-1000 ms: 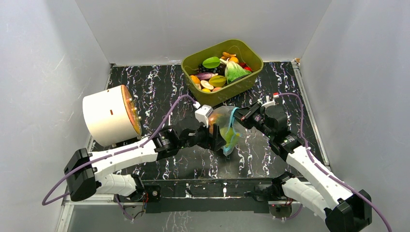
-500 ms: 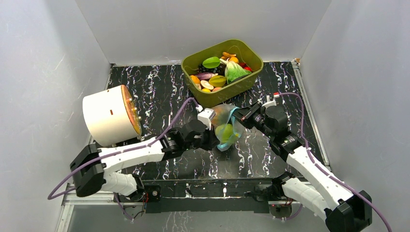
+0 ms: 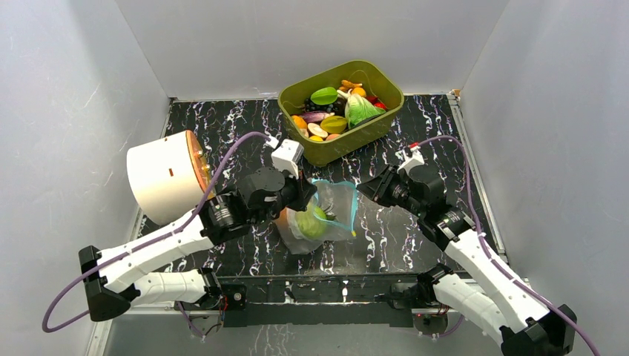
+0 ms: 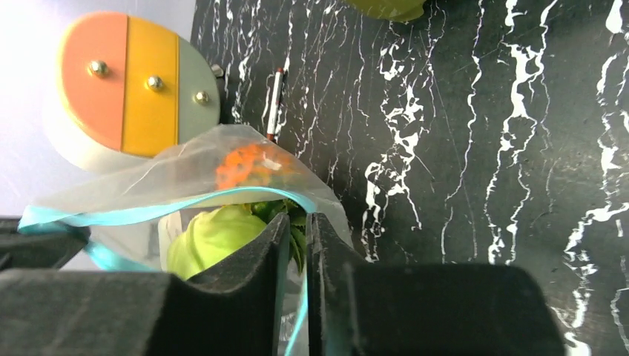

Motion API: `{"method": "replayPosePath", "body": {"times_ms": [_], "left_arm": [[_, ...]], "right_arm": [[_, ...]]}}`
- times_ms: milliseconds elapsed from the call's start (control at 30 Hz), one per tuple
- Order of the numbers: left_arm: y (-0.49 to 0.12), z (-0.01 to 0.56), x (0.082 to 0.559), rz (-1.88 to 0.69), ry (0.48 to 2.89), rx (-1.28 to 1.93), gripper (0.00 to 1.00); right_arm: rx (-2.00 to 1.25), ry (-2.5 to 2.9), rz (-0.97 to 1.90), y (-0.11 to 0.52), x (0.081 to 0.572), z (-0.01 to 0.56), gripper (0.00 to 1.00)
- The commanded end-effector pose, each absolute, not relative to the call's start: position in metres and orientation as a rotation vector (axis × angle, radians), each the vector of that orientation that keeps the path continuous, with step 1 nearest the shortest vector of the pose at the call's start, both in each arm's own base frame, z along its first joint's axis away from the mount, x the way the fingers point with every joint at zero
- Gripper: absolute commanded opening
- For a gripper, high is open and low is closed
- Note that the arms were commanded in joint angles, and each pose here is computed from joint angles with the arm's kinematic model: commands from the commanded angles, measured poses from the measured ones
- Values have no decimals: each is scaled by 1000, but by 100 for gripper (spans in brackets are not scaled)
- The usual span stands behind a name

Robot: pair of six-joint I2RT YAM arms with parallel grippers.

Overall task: Place the food in the zip-top bag and seal the zipper
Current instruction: Adjust the zipper food storage bag at the center of the board, then adjust the fake vegetable in the bin.

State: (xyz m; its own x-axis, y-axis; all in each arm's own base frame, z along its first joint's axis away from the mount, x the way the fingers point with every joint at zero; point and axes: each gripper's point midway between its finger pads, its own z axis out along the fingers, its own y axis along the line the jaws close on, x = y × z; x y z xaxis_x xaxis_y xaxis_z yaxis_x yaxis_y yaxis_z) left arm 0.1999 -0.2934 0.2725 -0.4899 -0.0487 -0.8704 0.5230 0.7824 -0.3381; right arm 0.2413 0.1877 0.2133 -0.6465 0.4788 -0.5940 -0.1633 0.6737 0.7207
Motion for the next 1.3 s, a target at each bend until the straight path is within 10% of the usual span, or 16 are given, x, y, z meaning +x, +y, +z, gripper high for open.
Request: {"method": "replayPosePath", "body": {"times_ms": [0, 433, 1267], "left_arm": [[-286, 277, 210, -627, 1989, 371, 0], [-270, 277, 213, -620, 1951, 378, 0], [-253, 247, 250, -929, 2027, 676, 0]], "right_arm": [[28, 1975, 972, 191, 236, 254, 17], [-40, 1856, 847, 194, 281, 323, 55], [-272, 1970, -5, 179, 572, 241, 57]]}}
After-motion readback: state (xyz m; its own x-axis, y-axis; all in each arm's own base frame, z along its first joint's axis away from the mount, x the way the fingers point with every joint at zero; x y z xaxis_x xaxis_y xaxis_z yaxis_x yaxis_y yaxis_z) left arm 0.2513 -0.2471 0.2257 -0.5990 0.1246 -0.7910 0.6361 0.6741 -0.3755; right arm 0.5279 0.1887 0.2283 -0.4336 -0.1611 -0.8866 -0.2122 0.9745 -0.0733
